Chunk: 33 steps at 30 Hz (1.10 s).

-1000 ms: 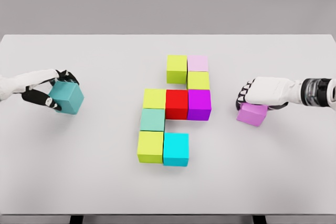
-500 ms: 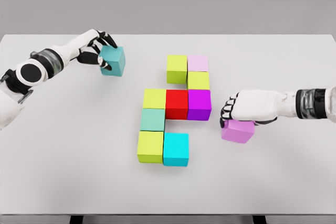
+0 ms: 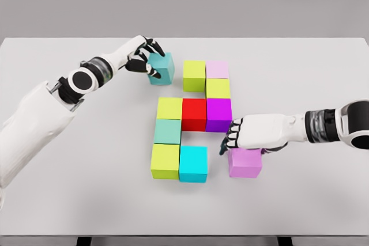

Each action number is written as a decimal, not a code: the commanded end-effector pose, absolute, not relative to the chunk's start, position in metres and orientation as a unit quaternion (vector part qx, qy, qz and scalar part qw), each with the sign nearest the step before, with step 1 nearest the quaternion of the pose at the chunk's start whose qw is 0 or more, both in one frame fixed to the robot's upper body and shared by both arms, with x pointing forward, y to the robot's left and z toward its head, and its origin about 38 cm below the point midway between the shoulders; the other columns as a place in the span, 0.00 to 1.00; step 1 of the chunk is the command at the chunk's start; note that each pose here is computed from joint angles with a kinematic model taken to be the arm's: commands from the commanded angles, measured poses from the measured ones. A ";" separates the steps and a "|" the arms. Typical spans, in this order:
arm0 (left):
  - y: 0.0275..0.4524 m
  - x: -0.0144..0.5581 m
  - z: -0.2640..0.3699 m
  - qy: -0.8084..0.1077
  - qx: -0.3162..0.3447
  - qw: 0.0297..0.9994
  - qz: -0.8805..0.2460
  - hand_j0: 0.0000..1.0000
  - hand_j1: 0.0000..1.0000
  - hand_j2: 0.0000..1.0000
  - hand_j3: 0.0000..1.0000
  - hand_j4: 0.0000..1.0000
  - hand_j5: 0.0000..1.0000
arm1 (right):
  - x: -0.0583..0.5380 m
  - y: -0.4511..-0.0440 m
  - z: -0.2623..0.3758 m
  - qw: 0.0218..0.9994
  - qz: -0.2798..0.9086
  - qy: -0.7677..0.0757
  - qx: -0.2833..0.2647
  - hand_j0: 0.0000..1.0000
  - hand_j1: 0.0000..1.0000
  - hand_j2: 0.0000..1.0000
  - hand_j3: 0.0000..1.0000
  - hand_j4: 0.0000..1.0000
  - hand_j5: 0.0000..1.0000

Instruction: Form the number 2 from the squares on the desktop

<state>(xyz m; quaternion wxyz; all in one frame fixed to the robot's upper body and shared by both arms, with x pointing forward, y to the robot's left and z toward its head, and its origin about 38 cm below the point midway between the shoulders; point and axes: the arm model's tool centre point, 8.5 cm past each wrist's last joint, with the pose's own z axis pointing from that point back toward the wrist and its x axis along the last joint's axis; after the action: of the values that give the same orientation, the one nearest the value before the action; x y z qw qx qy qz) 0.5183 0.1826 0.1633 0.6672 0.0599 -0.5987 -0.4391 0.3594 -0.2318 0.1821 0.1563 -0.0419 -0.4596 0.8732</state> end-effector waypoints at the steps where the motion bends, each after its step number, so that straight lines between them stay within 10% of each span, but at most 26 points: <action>1: 0.174 0.520 0.157 -0.596 0.053 0.673 -0.436 0.39 0.39 0.39 0.39 0.39 0.39 | 0.360 -0.232 0.185 0.163 0.867 -0.469 -0.036 1.00 1.00 1.00 1.00 1.00 1.00; 15: 0.160 0.517 0.159 -0.612 0.055 0.660 -0.433 0.42 0.42 0.42 0.42 0.42 0.42 | 0.358 -0.325 0.226 0.229 0.881 -0.403 -0.094 1.00 1.00 1.00 1.00 1.00 1.00; 33: 0.156 0.519 0.163 -0.615 0.057 0.656 -0.434 0.46 0.46 0.46 0.46 0.46 0.46 | 0.342 -0.306 0.177 0.209 0.902 -0.374 -0.057 1.00 1.00 1.00 1.00 1.00 1.00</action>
<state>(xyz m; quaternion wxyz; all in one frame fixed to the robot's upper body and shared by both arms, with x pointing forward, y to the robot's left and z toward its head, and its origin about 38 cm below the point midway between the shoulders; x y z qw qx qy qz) 0.5195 0.1575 0.1629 0.6583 0.0584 -0.6130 -0.4330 0.3428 -0.3117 0.1795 0.2118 -0.0628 -0.3684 0.9030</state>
